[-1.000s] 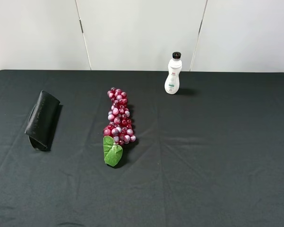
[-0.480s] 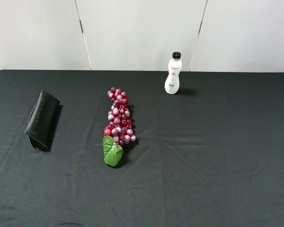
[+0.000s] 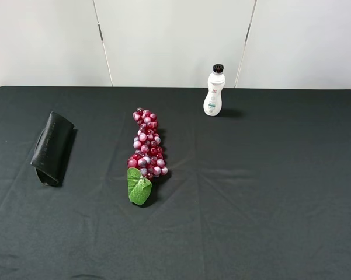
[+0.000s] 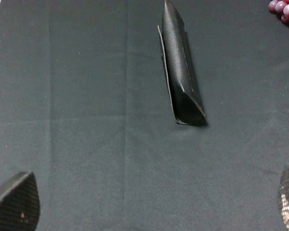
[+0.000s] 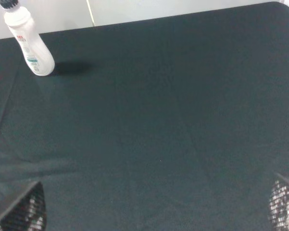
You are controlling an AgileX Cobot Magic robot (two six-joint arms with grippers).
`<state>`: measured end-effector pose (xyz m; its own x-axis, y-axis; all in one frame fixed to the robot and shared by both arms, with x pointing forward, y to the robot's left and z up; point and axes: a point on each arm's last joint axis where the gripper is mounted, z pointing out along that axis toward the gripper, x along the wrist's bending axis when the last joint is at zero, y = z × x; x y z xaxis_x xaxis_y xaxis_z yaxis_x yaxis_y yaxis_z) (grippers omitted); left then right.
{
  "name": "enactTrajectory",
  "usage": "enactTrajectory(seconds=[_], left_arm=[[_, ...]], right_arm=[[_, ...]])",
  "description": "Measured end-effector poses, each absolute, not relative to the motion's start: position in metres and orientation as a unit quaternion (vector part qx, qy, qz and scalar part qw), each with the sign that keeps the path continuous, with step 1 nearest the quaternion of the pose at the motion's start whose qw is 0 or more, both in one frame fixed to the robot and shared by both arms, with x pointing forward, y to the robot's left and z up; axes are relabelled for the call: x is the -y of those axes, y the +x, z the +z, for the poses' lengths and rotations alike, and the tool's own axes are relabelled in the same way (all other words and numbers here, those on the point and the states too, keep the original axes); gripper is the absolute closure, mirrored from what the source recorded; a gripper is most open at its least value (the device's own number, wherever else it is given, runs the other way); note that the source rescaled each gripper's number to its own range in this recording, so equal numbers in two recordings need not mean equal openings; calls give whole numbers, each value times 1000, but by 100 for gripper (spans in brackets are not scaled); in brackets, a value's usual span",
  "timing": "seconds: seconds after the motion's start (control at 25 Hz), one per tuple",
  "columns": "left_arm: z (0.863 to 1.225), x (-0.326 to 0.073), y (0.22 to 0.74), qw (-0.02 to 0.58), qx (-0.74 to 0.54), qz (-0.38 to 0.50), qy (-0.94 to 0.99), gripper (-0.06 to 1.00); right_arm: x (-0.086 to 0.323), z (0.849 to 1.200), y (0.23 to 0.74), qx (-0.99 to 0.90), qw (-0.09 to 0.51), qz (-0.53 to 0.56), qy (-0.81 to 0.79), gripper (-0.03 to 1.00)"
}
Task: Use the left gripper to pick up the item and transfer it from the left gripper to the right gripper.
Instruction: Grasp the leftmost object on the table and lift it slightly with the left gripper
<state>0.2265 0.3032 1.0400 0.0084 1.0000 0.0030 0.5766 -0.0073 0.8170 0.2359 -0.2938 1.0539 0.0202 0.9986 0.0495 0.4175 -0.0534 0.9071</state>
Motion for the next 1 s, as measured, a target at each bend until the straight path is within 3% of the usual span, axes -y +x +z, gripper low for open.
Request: enactTrajectory(seconds=[0.56, 1.0], left_arm=[[1092, -302, 269, 274, -648, 273, 656, -5], [1080, -297, 345, 208, -677, 184, 682, -5]], right_arm=[[294, 1054, 236, -580, 370, 392, 611, -3], [294, 1054, 236, -580, 370, 392, 611, -3]])
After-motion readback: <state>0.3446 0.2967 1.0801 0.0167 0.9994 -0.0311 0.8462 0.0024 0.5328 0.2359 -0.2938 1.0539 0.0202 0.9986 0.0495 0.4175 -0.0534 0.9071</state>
